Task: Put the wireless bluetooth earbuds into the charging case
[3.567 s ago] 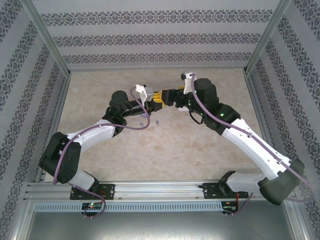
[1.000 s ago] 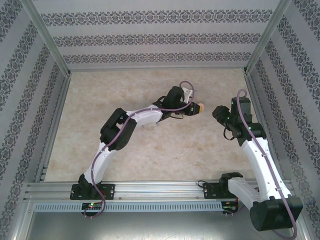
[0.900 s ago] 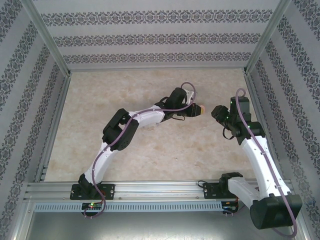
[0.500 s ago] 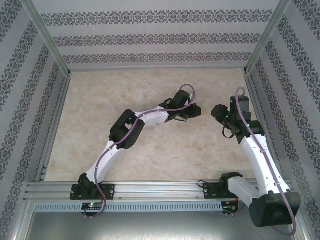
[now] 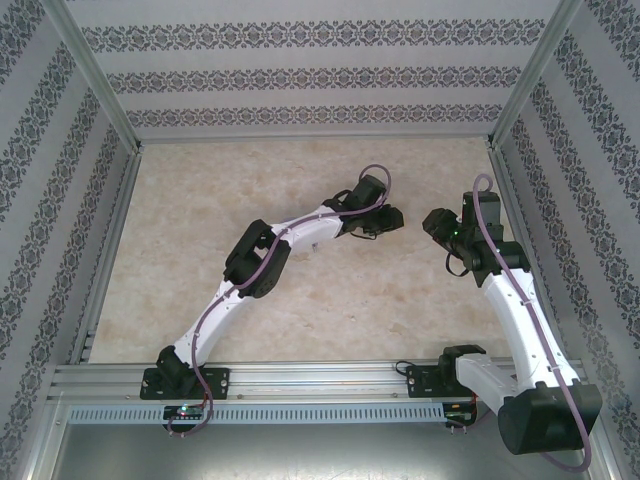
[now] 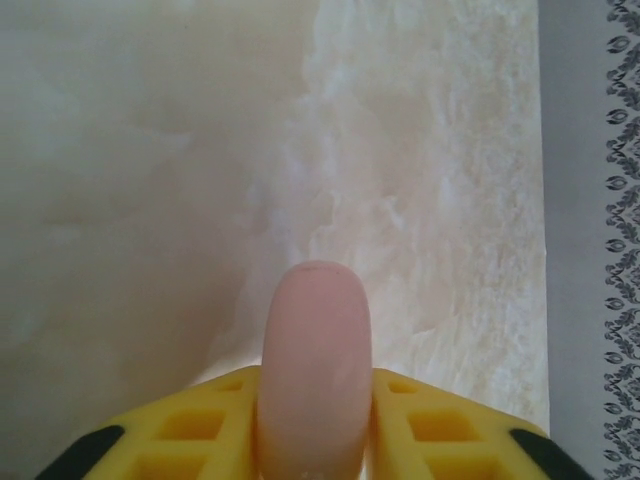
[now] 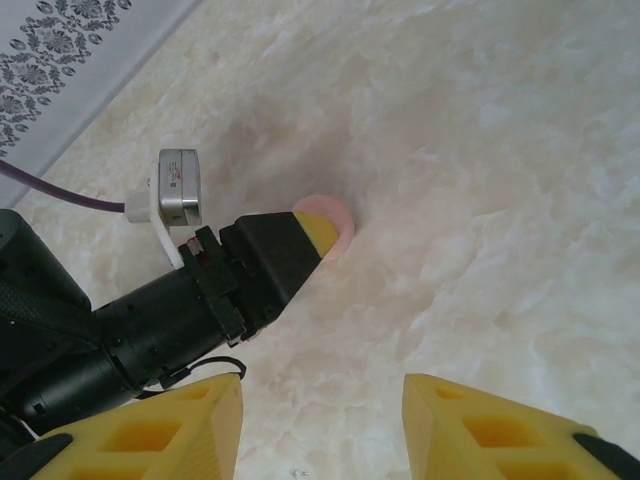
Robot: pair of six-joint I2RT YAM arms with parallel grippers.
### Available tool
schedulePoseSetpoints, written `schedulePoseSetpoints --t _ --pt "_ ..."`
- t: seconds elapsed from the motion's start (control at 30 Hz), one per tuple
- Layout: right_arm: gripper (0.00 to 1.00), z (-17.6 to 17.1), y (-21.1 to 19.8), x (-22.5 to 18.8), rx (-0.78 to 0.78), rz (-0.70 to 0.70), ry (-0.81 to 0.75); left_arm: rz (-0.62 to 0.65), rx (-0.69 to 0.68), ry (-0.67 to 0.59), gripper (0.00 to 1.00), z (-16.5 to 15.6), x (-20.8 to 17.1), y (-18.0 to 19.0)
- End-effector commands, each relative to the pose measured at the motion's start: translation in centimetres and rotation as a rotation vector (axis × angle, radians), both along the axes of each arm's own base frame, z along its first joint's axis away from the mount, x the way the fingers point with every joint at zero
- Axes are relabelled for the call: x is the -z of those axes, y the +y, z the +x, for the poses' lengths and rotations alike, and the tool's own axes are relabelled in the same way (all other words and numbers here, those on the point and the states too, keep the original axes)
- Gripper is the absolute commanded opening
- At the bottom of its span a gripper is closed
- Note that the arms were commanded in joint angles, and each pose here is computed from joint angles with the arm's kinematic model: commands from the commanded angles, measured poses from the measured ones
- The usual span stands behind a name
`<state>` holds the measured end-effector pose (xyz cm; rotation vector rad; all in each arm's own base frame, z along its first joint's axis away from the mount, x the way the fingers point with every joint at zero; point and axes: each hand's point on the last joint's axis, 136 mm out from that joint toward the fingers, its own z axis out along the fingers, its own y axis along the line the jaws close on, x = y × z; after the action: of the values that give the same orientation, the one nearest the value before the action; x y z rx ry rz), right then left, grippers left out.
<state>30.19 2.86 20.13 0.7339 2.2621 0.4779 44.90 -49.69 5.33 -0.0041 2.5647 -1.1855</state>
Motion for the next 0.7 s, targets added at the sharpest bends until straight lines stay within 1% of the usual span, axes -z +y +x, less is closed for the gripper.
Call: schedulePoseSetpoints --t 0.0,0.03,0.1,0.3,0.43,0.57,0.67 --pt "0.48 0.4 0.0 -0.6 0.004 0.010 -0.021 0.100 0.012 0.048 0.37 -1.3 1.4 0.6" --pt "0.49 0.4 0.0 -0.7 0.006 0.011 -0.024 0.116 0.018 0.051 0.42 -1.5 1.4 0.7" --pt "0.51 0.4 -0.1 -0.8 0.008 0.011 -0.026 0.144 0.027 0.051 0.45 -1.8 1.4 0.9" --pt "0.56 0.5 0.0 -1.4 0.013 0.020 -0.040 0.210 0.043 0.055 0.47 -2.6 1.3 1.5" --pt "0.60 0.5 -0.1 -1.6 0.015 0.018 -0.045 0.247 0.053 0.026 0.48 -2.9 0.6 1.7" --pt "0.64 0.3 -0.1 -1.7 0.017 0.018 -0.048 0.263 0.065 -0.022 0.50 -3.1 -1.0 1.8" --pt "0.68 0.1 -0.2 -2.0 0.021 0.017 -0.054 0.275 0.075 -0.076 0.50 -3.1 -3.0 1.9"
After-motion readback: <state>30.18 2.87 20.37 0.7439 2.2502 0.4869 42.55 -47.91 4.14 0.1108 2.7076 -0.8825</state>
